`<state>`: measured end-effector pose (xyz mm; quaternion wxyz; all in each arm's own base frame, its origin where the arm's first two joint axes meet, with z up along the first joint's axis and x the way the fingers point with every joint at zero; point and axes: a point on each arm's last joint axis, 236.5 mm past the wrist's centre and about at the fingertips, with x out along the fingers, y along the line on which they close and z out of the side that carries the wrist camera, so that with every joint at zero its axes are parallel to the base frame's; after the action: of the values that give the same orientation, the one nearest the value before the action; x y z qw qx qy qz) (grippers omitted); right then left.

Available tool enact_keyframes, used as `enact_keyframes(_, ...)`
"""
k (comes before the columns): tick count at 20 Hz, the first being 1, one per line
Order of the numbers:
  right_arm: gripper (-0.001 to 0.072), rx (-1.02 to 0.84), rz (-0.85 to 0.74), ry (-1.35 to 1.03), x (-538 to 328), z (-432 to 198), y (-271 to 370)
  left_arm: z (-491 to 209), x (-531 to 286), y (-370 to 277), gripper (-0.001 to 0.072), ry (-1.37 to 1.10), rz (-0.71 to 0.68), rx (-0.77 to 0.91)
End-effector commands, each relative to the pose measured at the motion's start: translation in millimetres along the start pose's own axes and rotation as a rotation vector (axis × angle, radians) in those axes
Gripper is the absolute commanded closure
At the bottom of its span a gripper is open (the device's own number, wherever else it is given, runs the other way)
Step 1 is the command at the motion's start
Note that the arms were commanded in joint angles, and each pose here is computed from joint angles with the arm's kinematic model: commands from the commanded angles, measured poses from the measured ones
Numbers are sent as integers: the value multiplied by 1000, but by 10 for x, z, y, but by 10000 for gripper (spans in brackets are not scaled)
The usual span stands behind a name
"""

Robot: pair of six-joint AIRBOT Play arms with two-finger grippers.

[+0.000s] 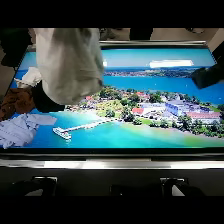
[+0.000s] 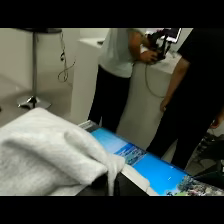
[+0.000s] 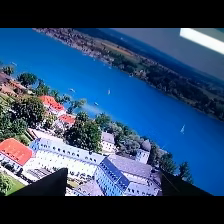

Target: Fold the shirts.

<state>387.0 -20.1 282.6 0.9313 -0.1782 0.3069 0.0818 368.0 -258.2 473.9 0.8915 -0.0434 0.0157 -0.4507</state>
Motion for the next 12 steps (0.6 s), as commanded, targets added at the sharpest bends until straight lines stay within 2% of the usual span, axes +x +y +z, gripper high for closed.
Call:
enact_keyframes(1,43,-32,-52,-80,-542,231,-42,330,-277,-604,682,-78,-79,18)
enact_keyframes(3,43,-38,-22,-16,-666,48,66,-107,-110,-706,682,51,-134,-95)
enact_keyframes(5,42,-39,44,124,-702,-290,222,-961,87,-758,682,293,-156,-161)
enact_keyframes(8,42,-6,135,285,-683,-669,419,-2329,205,-689,682,613,-109,-179)
enact_keyframes(12,43,40,245,431,-205,-1055,607,-3701,321,-317,680,812,-1,-276)
